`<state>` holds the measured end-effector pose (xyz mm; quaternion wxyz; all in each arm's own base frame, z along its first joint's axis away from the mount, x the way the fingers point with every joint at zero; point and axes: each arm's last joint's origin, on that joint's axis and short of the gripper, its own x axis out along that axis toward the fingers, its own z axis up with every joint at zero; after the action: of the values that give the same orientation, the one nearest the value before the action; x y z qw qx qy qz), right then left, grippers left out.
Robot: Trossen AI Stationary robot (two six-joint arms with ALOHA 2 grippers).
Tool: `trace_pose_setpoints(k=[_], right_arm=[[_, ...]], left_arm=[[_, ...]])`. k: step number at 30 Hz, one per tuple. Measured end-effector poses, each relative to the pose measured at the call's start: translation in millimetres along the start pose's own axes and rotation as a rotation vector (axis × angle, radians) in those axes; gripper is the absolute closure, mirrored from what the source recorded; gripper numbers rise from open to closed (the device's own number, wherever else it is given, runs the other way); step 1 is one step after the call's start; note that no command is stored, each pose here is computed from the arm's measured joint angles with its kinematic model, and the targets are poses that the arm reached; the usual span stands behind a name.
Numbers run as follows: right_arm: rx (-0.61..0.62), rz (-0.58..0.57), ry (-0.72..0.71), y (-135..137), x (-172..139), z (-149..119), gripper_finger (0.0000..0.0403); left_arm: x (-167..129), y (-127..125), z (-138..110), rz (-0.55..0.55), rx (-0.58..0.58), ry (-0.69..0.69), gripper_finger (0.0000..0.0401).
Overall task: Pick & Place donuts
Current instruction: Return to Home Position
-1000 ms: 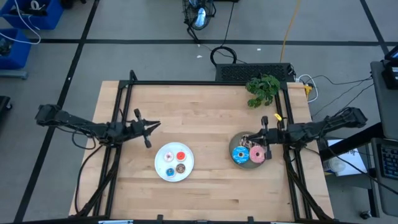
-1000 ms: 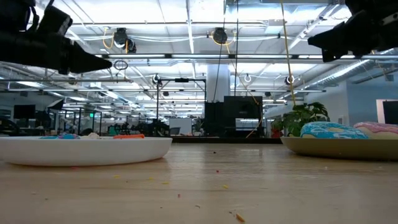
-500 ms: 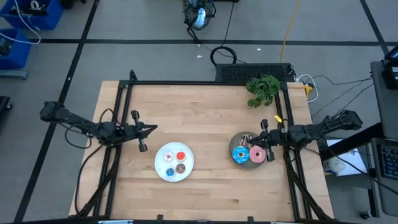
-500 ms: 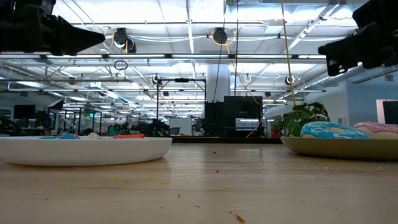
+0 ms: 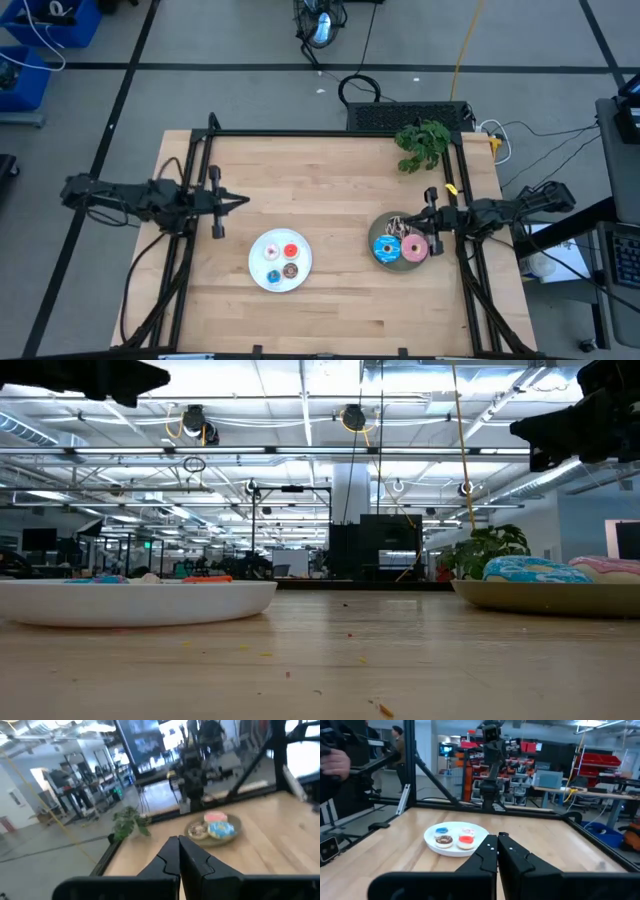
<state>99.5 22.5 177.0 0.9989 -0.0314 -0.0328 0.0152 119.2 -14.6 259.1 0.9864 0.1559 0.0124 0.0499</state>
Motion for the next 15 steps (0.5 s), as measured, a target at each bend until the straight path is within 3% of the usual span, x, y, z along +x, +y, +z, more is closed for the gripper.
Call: trace_pose_setpoints(k=[6, 15], right_arm=[[0.021, 0.005, 0.0, -1, -5, -1, 0.0403], [0.06, 0.028, -0.027, -1, -6, 0, 0.0403]], left_arm=[[-19, 0, -21, -0.029, -0.084, -0.099, 0.0398], [-22, -16, -73, -0.017, -0.145, -0.105, 0.0397]])
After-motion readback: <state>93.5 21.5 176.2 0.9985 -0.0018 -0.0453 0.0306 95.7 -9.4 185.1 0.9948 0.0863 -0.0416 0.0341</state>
